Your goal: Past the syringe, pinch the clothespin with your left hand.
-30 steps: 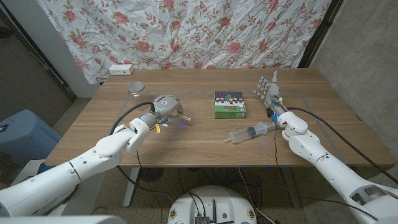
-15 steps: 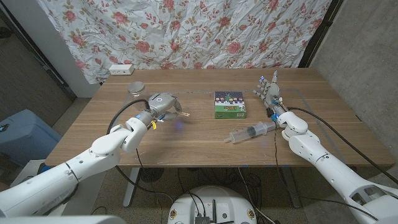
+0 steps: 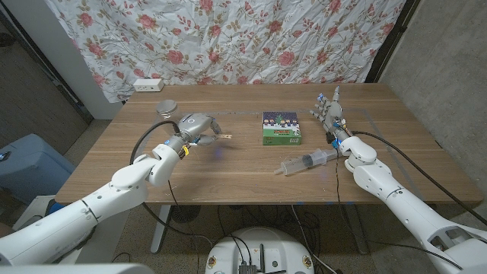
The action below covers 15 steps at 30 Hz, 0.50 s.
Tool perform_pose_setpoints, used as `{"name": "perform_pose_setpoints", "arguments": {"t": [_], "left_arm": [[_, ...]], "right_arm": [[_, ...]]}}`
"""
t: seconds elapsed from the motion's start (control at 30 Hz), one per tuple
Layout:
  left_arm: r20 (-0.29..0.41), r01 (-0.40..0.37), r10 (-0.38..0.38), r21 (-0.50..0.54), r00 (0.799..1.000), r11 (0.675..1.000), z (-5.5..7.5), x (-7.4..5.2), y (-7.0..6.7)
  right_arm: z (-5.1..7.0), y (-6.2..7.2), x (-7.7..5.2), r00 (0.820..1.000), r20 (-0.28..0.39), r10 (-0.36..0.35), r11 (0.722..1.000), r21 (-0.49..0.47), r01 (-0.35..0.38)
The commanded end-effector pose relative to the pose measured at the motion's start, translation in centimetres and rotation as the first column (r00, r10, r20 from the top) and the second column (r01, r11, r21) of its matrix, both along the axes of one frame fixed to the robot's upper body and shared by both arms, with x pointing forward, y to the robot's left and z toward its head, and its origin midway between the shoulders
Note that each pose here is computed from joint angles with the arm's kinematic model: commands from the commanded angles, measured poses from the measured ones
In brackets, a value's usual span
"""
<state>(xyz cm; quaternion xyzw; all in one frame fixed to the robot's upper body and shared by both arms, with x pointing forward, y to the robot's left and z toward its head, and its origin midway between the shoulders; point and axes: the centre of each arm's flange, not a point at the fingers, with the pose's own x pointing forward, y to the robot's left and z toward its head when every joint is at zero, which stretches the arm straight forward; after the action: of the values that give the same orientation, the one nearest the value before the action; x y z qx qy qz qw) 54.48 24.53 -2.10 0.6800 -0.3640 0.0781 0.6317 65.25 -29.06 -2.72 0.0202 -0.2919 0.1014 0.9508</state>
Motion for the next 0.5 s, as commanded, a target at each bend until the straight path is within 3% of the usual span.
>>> {"name": "perform_pose_setpoints", "arguments": {"t": [0.03,0.5], "left_arm": [[-0.023,0.036,-0.038,-0.097,0.999,0.995,-0.71,0.71,0.14],[-0.067,0.076,-0.091,-0.203,0.994,0.976,-1.48,1.25,0.80]], "right_arm": [[0.00,0.01,0.00,1.000,0.000,0.000,1.000,0.000,0.000],[0.00,0.00,0.00,1.000,0.000,0.000,1.000,0.000,0.000]]}}
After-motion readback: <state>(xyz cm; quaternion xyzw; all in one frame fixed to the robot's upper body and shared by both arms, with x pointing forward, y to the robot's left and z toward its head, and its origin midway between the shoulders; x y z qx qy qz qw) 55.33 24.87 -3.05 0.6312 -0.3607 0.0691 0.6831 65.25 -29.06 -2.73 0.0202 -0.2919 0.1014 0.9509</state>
